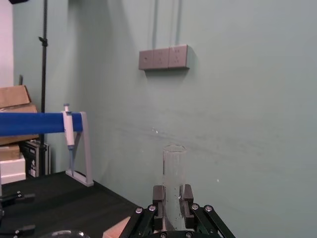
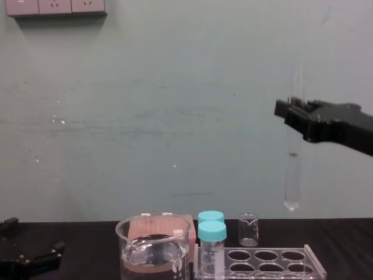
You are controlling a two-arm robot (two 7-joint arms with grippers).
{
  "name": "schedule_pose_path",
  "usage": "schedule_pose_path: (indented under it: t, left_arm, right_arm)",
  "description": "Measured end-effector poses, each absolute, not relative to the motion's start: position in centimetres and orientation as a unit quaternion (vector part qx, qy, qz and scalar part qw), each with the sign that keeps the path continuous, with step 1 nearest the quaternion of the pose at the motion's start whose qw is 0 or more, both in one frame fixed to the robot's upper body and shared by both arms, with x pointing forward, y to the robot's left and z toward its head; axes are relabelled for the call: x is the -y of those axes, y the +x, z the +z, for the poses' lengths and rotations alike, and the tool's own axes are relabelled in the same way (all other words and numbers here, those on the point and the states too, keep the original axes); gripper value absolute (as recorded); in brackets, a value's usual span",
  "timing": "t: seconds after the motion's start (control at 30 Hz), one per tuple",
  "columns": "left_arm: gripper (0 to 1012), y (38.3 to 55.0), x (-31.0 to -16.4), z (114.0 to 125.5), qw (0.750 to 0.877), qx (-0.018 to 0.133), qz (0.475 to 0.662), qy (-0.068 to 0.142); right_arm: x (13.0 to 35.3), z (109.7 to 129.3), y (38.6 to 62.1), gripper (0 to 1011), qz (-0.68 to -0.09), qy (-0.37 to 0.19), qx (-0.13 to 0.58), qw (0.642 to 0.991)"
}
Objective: Hold the test tube with one hand and immerse one end into the beaker, then return it to the test tube rack.
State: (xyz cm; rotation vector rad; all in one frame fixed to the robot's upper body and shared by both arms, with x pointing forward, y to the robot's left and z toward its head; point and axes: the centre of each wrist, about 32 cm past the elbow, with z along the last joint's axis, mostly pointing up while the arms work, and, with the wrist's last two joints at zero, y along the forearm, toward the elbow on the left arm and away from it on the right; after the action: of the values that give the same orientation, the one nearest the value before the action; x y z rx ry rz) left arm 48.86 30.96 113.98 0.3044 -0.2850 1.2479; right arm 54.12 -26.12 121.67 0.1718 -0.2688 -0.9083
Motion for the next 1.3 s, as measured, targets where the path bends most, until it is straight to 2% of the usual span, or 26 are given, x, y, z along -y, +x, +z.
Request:
schedule_pose_path:
  t: [0.47, 1.3]
  left_arm:
    - [1000, 48.9, -31.0, 114.0, 0.791, 0.132, 0.580, 0.141]
    - [1000, 48.9, -31.0, 114.0, 0.791, 0.132, 0.580, 0.142]
  right_arm:
    - [26.2, 119.0, 53.6, 226, -0.453, 0.071, 0.089, 0.884]
    - [26.3, 116.8, 53.3, 226, -0.464, 0.061, 0.071, 0.881]
